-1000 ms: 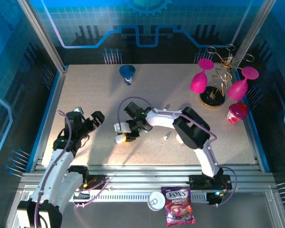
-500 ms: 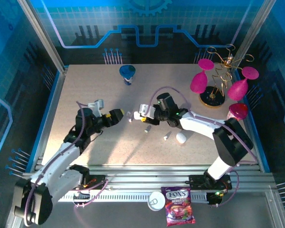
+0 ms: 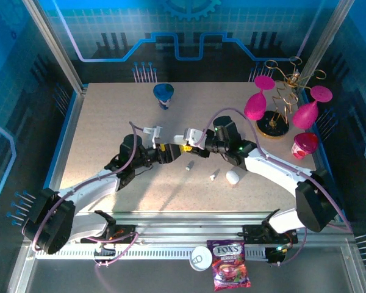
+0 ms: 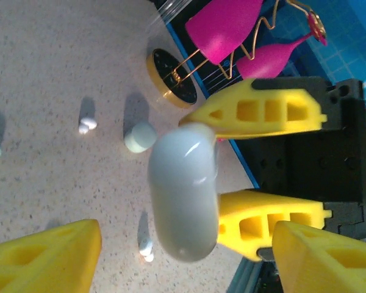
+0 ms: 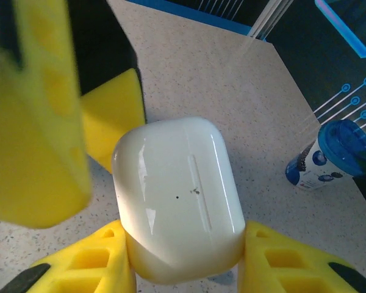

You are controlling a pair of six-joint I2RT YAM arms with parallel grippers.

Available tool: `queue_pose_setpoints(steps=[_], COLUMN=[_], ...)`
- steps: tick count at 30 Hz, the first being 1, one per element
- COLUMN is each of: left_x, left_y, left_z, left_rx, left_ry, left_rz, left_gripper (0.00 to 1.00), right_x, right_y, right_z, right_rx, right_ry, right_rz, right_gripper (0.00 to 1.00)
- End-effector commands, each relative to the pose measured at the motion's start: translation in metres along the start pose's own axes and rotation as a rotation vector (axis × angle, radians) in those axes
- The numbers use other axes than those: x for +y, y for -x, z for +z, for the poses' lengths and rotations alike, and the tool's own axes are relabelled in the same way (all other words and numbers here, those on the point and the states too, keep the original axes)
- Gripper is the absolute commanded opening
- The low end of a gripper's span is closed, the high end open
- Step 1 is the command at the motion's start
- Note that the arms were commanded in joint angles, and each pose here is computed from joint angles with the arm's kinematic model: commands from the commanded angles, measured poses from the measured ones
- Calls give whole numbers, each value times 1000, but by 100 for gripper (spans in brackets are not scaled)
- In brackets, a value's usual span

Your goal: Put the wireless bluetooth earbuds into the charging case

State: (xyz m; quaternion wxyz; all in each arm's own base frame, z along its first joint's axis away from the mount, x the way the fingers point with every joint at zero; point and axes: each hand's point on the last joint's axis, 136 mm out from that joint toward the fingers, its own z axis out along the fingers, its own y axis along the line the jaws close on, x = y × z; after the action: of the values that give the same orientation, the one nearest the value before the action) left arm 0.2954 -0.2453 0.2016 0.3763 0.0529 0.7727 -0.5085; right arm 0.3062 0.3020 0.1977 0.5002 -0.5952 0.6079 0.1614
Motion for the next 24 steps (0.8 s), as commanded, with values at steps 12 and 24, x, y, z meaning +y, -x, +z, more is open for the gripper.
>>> queue_pose_setpoints(steps=[12,24], left_x=[-29,-28], left_y=[20,15], left_z=[2,8], left_rx=[-48,-38], left_ry=[-103,-115], left_rz=[34,26], left_gripper=[51,37], right_x=[-6,-10], right_y=[9,13], right_z=[-7,-7], right_rx=[-43,-67], right_ry=[-40,-59], right_rz=[58,82], right_gripper=[30,30])
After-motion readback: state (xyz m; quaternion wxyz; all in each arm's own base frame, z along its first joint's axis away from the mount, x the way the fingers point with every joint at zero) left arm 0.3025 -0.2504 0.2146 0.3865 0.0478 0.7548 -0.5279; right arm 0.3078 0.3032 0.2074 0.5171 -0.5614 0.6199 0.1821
